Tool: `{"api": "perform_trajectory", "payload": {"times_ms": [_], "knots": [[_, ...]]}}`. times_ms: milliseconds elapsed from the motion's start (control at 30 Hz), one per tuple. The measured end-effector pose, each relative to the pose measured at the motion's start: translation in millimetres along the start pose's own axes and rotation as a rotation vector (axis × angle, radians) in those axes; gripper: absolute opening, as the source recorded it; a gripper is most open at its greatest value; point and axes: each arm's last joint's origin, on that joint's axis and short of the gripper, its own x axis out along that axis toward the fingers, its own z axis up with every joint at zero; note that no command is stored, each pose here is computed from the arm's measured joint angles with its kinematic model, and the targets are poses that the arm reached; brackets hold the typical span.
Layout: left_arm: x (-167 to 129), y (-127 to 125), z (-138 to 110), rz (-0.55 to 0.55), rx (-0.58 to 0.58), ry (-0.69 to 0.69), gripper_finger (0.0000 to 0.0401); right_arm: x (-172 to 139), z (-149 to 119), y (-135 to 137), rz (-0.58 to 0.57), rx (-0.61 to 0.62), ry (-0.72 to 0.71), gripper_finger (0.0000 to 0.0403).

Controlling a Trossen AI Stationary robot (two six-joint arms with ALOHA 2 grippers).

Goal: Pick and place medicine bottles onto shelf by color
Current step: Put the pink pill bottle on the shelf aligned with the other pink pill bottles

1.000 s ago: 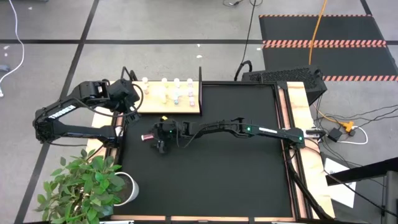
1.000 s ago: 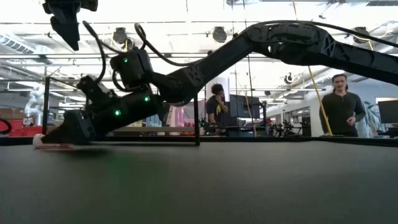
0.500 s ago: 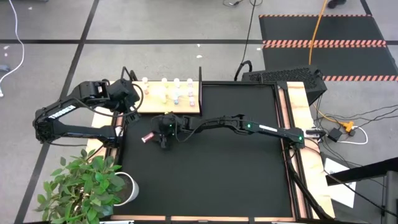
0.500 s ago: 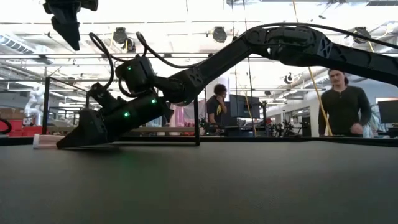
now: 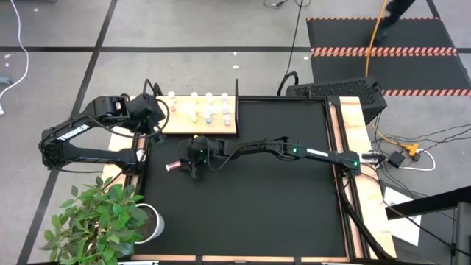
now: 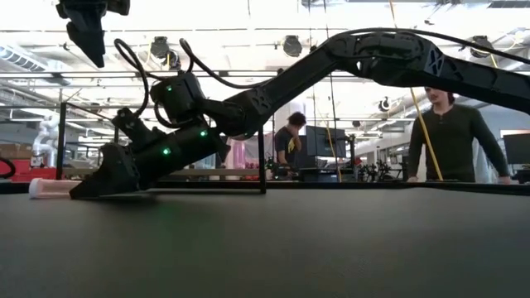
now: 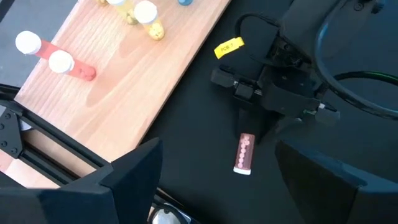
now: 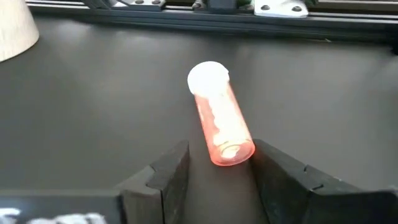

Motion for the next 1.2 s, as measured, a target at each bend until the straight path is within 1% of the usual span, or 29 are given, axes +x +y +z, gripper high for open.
{"api": "perform_trajectory", "payload": {"times_ms": [100, 167, 267, 367, 467, 533, 600, 700, 800, 867, 1000, 1067, 1100, 1200], "knots": [[0, 0, -1, 0.0, 0.002, 0.009, 0.0312, 3, 1, 8, -0.021, -0.014, -0.004, 0.0176], [0, 0, -1, 0.001, 0.019, 0.015, 0.0312, 4, 3, 12, -0.033, -0.023, -0.02, 0.0191], [0, 0, -2, 0.001, 0.035, 0.018, 0.0312, 10, -4, 15, -0.042, -0.035, -0.057, 0.022], [0, 0, -2, 0.001, 0.05, 0.02, 0.0312, 14, -12, 14, -0.045, -0.013, -0.082, 0.0243], [0, 0, -2, 0.0, 0.055, 0.02, 0.0312, 16, -16, 13, -0.053, 0.006, -0.087, 0.0249], [0, 0, -2, 0.0, 0.072, 0.021, 0.0312, 16, -17, 13, -0.061, 0.008, -0.083, 0.0238], [0, 0, -2, 0.0, 0.087, 0.025, 0.0312, 16, -17, 12, -0.081, 0.008, -0.082, 0.0215], [0, 0, -3, 0.0, 0.107, 0.027, 0.0312, 15, -16, 9, -0.087, 0.022, -0.092, 0.0165], [0, 0, -3, 0.0, 0.115, 0.027, 0.0312, 14, -17, 5, -0.086, 0.075, -0.092, 0.0109], [0, 0, -2, 0.004, 0.112, 0.024, 0.0312, 14, -16, 4, -0.087, 0.102, -0.104, 0.0084], [0, 1, -1, 0.022, 0.074, 0.004, 0.0312, 10, -9, 2, -0.059, 0.195, -0.125, 0.0083], [-4, 1, 0, 0.022, 0.066, -0.007, 0.0312, 4, 1, -2, 0.018, 0.273, -0.138, 0.0087], [-8, 1, 2, 0.019, 0.058, -0.024, 0.0312, 0, 6, -5, 0.066, 0.312, -0.139, 0.0096], [-24, 1, 5, 0.013, 0.037, -0.089, 0.0312, -12, 26, -9, 0.185, 0.376, -0.146, 0.0118]]}}
